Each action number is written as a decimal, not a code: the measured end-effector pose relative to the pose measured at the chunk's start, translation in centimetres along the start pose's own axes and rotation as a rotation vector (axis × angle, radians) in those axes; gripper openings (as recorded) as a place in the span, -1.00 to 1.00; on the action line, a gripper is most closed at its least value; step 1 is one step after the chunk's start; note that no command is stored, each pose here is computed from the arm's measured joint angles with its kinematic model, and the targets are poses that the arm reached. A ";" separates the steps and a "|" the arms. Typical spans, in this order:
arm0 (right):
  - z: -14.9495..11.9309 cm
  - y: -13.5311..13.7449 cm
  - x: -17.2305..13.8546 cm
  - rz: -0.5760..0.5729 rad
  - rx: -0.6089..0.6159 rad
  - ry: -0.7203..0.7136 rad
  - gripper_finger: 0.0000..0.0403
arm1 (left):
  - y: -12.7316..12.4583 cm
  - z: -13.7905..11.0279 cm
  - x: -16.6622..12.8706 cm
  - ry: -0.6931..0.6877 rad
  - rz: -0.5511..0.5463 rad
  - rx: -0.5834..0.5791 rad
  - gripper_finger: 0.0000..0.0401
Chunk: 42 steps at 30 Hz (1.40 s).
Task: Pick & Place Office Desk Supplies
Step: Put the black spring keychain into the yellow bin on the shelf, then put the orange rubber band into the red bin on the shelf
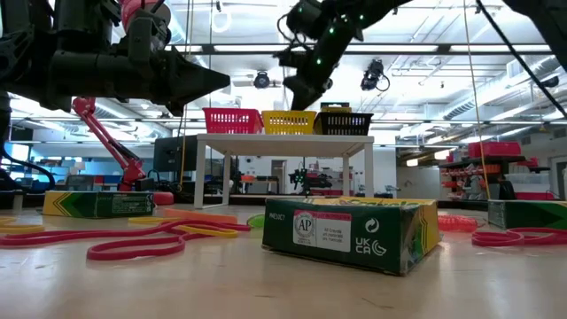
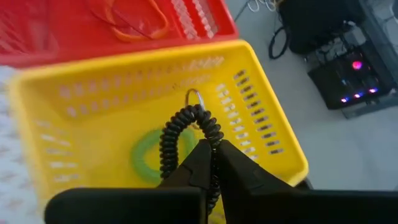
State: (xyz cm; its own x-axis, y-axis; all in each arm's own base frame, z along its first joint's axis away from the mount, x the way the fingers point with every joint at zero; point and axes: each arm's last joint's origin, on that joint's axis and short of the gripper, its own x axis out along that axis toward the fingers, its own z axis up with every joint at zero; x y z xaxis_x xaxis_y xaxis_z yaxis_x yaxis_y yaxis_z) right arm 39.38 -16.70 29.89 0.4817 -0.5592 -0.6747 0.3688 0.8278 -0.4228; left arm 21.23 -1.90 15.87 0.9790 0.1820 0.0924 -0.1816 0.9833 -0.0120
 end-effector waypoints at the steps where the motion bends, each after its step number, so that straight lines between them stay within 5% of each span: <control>1: 0.0 0.0 0.2 -0.004 0.000 0.002 -0.90 | 0.0 0.0 0.0 0.004 0.000 0.002 -0.96; 15: 0.5 0.0 -0.3 -0.009 -0.010 -0.048 -0.42 | 0.0 0.0 0.0 0.003 0.000 0.001 -0.96; 19: 0.8 0.0 -2.3 -0.012 -0.019 -0.065 -0.53 | 0.0 0.0 0.0 0.005 0.000 0.001 -0.96; 23: 0.0 0.9 -5.7 0.036 -0.045 -0.100 -0.88 | 0.0 -0.1 0.0 0.009 0.000 0.003 -0.96; 31: -7.4 5.3 -10.3 0.131 0.044 -0.281 -0.97 | 0.0 -0.1 0.0 0.008 0.000 -0.060 -0.96; 42: -20.5 9.7 -10.0 0.254 0.303 -0.543 -0.96 | 0.9 -0.6 1.8 0.144 -0.007 -0.211 -0.96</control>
State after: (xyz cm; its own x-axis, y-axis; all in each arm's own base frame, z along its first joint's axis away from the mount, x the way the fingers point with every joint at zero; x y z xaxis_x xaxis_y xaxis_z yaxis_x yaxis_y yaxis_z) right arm 21.84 -2.18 20.20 0.8853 -0.3577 -0.2971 0.3598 0.9317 -0.0494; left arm 22.90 -0.68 15.44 0.9860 0.1591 -0.0490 -0.1661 0.9610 -0.2209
